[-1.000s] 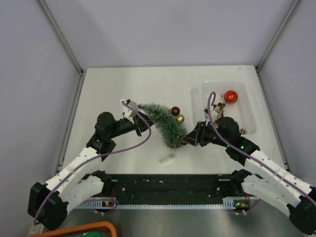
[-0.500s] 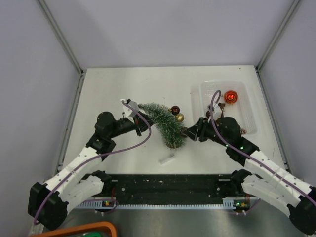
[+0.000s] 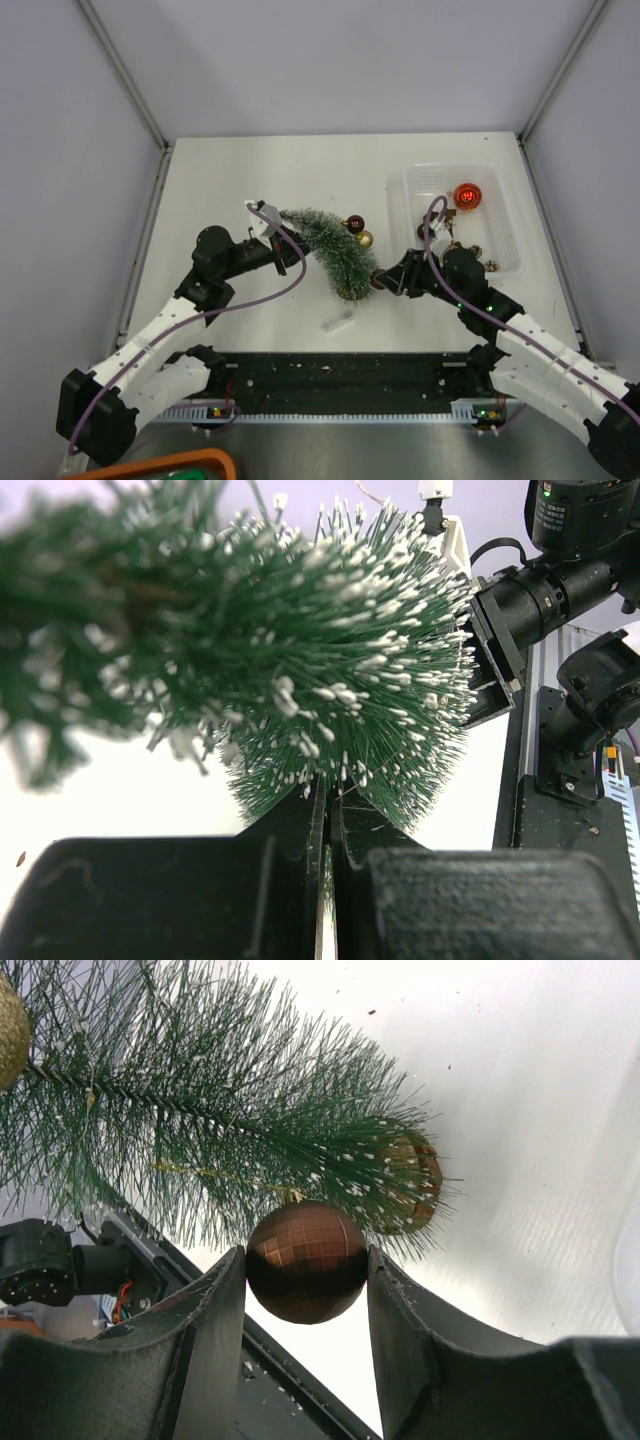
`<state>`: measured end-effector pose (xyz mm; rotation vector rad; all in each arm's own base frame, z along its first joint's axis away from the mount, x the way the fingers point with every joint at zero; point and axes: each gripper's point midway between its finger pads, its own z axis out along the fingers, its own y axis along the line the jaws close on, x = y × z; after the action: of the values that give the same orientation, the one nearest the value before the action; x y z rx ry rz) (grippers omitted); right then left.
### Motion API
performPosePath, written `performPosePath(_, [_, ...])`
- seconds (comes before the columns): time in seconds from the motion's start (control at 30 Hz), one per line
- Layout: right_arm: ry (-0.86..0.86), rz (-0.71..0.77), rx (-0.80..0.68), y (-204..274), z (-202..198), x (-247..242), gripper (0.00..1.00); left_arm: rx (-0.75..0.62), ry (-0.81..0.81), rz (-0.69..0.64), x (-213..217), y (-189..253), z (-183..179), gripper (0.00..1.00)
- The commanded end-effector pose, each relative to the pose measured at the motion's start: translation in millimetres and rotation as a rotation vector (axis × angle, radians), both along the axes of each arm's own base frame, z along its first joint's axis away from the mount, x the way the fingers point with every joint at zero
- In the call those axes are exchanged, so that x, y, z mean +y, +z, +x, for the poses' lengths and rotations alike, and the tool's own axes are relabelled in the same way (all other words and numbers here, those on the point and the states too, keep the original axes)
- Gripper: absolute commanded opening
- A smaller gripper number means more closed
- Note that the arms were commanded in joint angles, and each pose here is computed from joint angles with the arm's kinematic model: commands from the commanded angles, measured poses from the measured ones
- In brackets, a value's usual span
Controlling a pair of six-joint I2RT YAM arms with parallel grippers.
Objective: Decorate the small christmas tree
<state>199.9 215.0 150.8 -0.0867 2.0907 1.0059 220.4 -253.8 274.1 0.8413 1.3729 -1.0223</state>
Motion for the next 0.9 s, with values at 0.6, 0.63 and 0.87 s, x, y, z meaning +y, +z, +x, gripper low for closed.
performPosePath(0.6, [0.001, 0.08, -0.092, 34.9, 9.6, 22.4, 0.38, -0.005, -0.026, -0.013, -3.9, 11.0, -2.9, 0.0])
performPosePath(0.63, [-0.004, 0.065, -0.083, 29.5, 8.8, 20.2, 0.4, -0.001, -0.026, -0.012, -3.9, 10.0, -3.0, 0.0])
performPosePath(0.87, [-0.015, 0.04, -0.067, 18.5, 5.5, 14.4, 0.51, -0.003, -0.026, -0.013, -3.6, 10.6, -3.4, 0.0])
